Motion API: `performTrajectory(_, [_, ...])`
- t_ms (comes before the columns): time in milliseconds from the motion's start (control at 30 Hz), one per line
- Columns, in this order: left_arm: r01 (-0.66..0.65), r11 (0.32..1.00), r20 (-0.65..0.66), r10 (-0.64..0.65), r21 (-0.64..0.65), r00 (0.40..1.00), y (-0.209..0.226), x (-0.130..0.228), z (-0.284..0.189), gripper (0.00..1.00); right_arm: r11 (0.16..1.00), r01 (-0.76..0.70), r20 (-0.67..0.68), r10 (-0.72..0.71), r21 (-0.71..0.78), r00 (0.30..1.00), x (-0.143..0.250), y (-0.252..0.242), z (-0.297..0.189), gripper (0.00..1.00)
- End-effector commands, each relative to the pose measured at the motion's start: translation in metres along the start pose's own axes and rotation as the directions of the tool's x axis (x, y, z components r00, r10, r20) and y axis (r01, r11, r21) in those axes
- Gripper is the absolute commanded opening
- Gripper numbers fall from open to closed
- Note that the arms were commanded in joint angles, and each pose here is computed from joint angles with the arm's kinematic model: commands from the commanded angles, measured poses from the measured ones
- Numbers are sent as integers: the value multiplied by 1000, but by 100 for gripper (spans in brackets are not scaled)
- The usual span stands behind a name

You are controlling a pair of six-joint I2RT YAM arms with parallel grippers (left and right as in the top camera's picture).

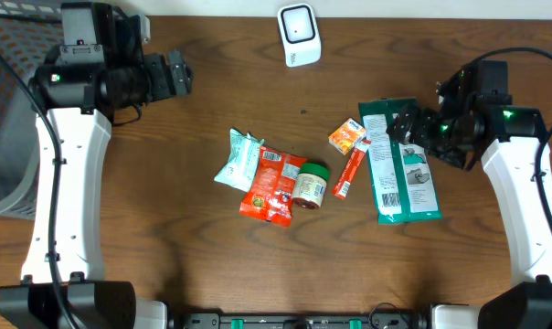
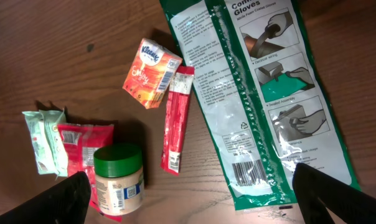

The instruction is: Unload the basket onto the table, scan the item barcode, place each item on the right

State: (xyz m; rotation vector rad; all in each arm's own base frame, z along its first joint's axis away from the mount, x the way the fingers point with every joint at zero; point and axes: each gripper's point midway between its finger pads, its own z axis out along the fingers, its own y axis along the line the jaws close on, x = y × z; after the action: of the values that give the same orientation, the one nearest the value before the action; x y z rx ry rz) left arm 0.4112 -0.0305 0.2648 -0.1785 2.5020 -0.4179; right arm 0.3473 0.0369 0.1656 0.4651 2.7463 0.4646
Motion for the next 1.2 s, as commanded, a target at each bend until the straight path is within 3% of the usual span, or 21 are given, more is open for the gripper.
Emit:
performTrajectory(0, [-9,1000,-2,9,12,1000,-2,-1,-1,96,1000,4,-10,-4,-8,1000,3,3,2,99])
performTrajectory(1167, [-9,1000,-2,9,12,1000,-2,-1,-1,97,1000,8,4,-8,-14,1000,-1,5,2,99])
